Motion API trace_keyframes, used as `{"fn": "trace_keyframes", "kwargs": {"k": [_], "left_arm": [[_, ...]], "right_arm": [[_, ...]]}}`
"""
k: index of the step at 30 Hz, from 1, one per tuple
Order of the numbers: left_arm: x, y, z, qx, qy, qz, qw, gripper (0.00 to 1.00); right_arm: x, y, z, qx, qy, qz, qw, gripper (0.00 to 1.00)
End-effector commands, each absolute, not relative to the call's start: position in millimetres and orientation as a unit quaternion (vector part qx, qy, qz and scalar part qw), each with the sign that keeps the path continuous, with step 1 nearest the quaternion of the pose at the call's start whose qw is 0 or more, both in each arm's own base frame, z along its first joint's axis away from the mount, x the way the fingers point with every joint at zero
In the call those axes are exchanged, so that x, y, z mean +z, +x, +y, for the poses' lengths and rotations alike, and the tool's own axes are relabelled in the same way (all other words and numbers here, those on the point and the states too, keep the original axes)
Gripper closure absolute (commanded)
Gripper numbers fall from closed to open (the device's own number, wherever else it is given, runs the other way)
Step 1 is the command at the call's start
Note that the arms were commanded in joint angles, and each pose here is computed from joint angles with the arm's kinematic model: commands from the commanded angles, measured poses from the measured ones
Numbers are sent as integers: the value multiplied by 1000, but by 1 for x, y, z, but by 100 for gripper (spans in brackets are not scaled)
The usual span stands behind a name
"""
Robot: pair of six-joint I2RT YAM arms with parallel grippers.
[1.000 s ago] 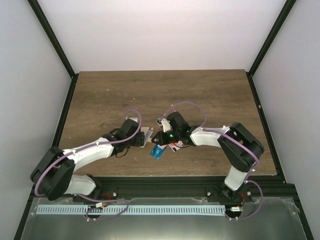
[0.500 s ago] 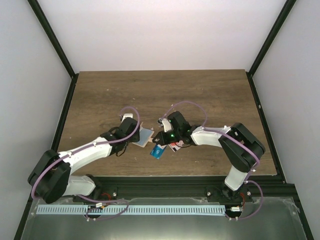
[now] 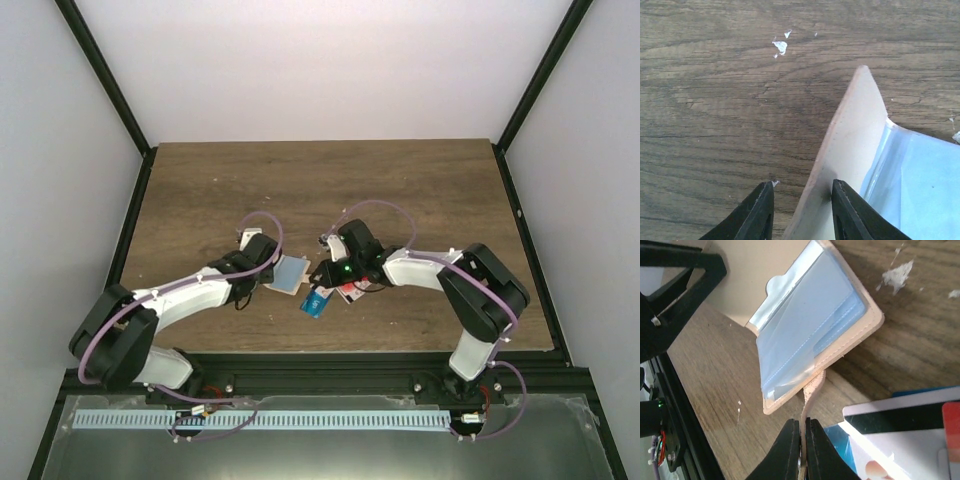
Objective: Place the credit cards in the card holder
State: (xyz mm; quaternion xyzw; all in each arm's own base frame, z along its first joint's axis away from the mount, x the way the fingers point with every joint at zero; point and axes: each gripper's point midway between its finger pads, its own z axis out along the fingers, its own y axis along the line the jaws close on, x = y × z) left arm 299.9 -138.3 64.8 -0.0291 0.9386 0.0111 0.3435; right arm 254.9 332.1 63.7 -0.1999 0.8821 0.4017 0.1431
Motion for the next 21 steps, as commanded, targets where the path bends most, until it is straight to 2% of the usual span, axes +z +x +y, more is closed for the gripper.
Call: {"fn": "trace_keyframes", "kwargs": {"k": [1, 6, 11, 18, 21], "left_arm": [[56, 300, -136, 0, -33, 944, 329, 67], [42, 294, -130, -2, -38, 951, 308, 80], [27, 278, -133, -35, -42, 958, 283, 85], [15, 249, -140, -91, -64, 965, 239, 83], [18, 242, -141, -108, -74, 964, 233, 78]], "right_arm": [[67, 275, 335, 391, -203, 884, 157, 99], [59, 288, 340, 379, -206, 889, 153, 99], [51, 310, 342, 352, -202, 901, 158, 99], [38, 337, 343, 313, -196, 915, 162, 99], [34, 346, 345, 303, -196, 918, 165, 92]]}}
